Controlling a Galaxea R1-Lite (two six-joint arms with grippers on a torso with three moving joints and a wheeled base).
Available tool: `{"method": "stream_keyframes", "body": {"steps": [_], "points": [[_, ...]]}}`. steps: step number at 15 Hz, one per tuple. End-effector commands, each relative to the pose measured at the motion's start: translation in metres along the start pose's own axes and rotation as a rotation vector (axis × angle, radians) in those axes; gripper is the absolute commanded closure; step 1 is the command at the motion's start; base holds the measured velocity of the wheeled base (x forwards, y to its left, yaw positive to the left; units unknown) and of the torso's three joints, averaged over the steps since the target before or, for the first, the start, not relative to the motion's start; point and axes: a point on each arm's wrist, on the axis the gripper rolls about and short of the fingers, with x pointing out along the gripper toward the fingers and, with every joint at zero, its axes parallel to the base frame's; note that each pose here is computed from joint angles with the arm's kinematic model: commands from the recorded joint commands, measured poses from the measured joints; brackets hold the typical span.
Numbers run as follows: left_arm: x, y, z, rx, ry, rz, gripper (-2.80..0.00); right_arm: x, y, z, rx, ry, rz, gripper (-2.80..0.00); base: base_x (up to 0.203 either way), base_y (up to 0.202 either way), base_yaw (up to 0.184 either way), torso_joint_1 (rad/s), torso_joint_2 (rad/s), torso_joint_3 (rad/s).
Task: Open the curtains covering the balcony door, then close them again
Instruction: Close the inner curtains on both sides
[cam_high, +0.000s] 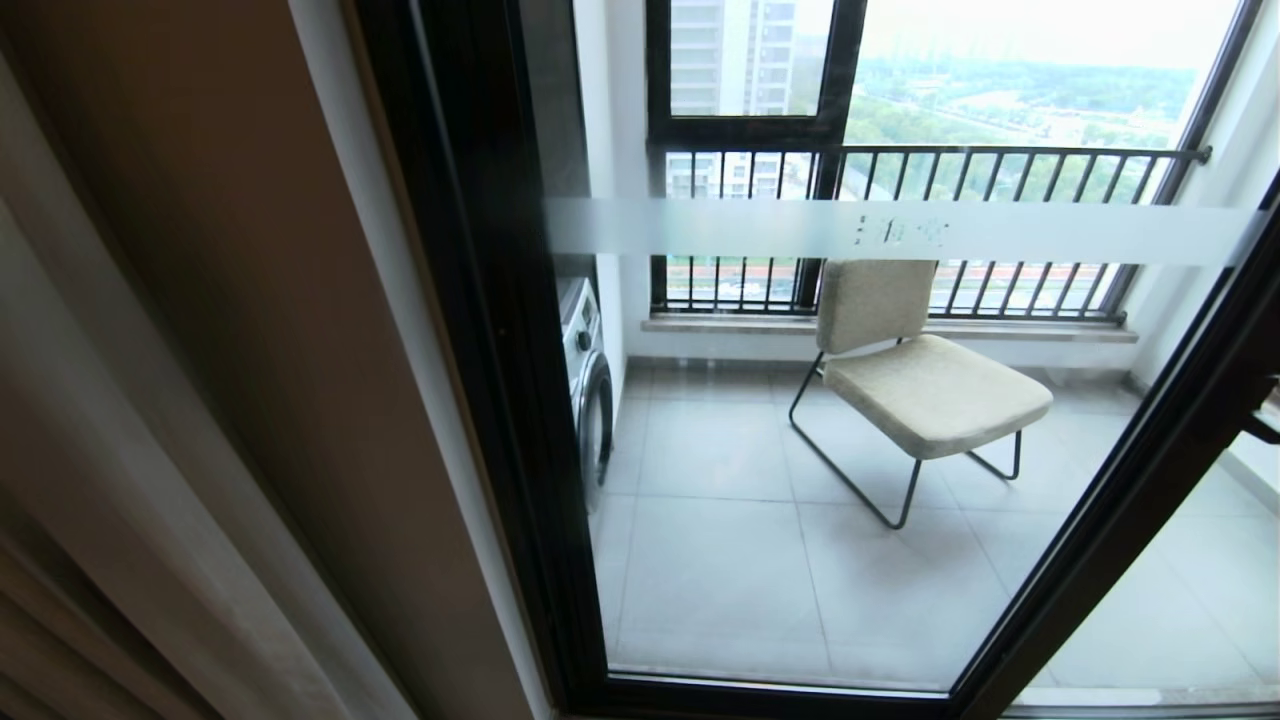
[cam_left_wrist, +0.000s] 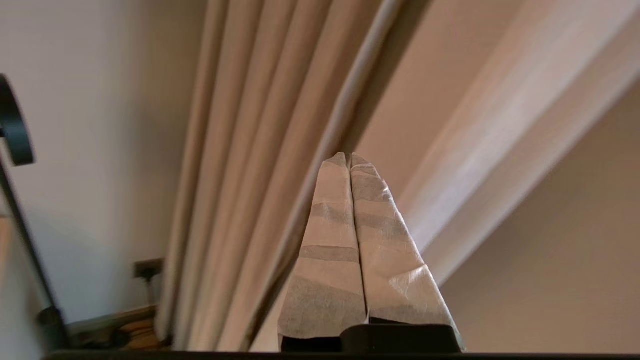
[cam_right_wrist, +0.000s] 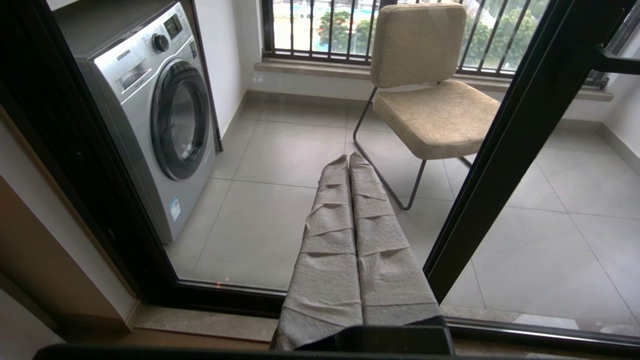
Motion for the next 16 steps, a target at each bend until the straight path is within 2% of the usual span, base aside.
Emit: {"method": "stream_keyframes", "body": {"steps": [1,3,5,6,11,16], "points": [[0.040,-0.007,-0.017,0.066,0.081,0.045,0.00,0.000,0.000,0.000,-0.001,0.000,0.001,0.00,0.000,0.000,0.000,0.000,0.00,0.000],[0.051,-0.010,-0.026,0.075,0.186,-0.098,0.00,0.000,0.000,0.000,-0.001,0.000,0.001,0.00,0.000,0.000,0.000,0.000,0.00,0.000],[0.055,-0.008,-0.034,0.096,0.298,-0.185,0.00,0.000,0.000,0.000,-0.001,0.000,0.001,0.00,0.000,0.000,0.000,0.000,0.00,0.000],[0.056,-0.007,-0.038,0.100,0.330,-0.209,-2.80,0.000,0.000,0.000,-0.001,0.000,0.001,0.00,0.000,0.000,0.000,0.000,0.00,0.000],[0.063,-0.011,-0.041,0.099,0.344,-0.217,-2.80,0.000,0.000,0.000,-0.001,0.000,0.001,0.00,0.000,0.000,0.000,0.000,0.00,0.000],[0.089,-0.017,-0.041,0.077,0.413,-0.318,-2.80,0.000,0.000,0.000,-0.001,0.000,0.001,0.00,0.000,0.000,0.000,0.000,0.00,0.000]]}}
